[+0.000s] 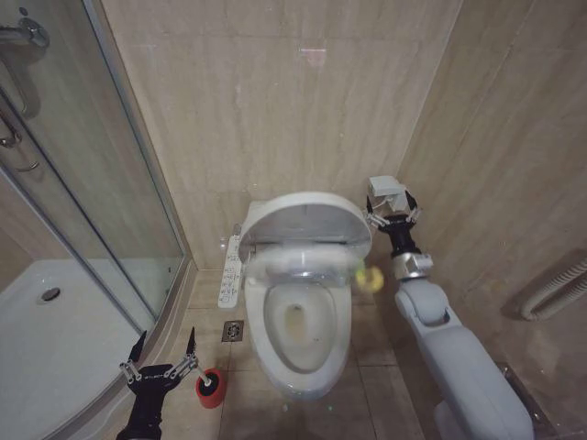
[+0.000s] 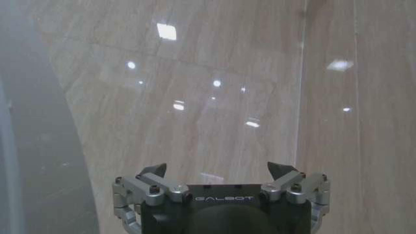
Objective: Open the toilet lid, clean the toilet bowl with a toilet brush, close the toilet lid, and flush.
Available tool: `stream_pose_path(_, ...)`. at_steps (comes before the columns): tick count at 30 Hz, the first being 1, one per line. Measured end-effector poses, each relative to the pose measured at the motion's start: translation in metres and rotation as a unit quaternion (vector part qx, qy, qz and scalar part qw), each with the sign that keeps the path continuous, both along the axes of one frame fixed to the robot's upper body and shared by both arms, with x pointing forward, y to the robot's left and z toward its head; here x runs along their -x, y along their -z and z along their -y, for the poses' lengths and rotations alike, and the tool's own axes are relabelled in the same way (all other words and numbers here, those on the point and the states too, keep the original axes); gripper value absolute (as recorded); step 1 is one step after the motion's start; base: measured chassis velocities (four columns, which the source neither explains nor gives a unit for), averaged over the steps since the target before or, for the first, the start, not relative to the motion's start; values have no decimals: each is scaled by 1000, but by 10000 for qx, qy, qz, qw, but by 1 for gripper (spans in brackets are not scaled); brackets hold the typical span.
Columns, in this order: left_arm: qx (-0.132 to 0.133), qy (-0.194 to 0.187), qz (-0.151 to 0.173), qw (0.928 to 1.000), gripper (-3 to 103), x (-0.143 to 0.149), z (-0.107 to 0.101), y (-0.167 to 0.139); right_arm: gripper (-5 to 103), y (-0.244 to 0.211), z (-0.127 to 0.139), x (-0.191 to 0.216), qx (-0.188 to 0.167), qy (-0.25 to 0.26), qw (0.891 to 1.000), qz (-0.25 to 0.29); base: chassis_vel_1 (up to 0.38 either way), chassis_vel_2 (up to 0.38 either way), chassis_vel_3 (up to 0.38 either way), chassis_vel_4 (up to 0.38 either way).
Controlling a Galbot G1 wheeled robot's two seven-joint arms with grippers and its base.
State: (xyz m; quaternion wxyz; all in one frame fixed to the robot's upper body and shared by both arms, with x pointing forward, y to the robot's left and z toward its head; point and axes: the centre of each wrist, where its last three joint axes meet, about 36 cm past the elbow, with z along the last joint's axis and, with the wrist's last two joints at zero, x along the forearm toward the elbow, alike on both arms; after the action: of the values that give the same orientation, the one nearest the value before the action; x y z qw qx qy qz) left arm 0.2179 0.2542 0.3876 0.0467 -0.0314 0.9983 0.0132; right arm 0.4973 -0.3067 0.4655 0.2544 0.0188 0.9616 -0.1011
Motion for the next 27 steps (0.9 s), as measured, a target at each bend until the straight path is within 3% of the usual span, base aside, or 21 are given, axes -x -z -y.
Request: stream_pose_path(27,0,0,0,10000,100,0,0,0,100,61,-39,128,-313,49,9974,-650,0,0,0,0)
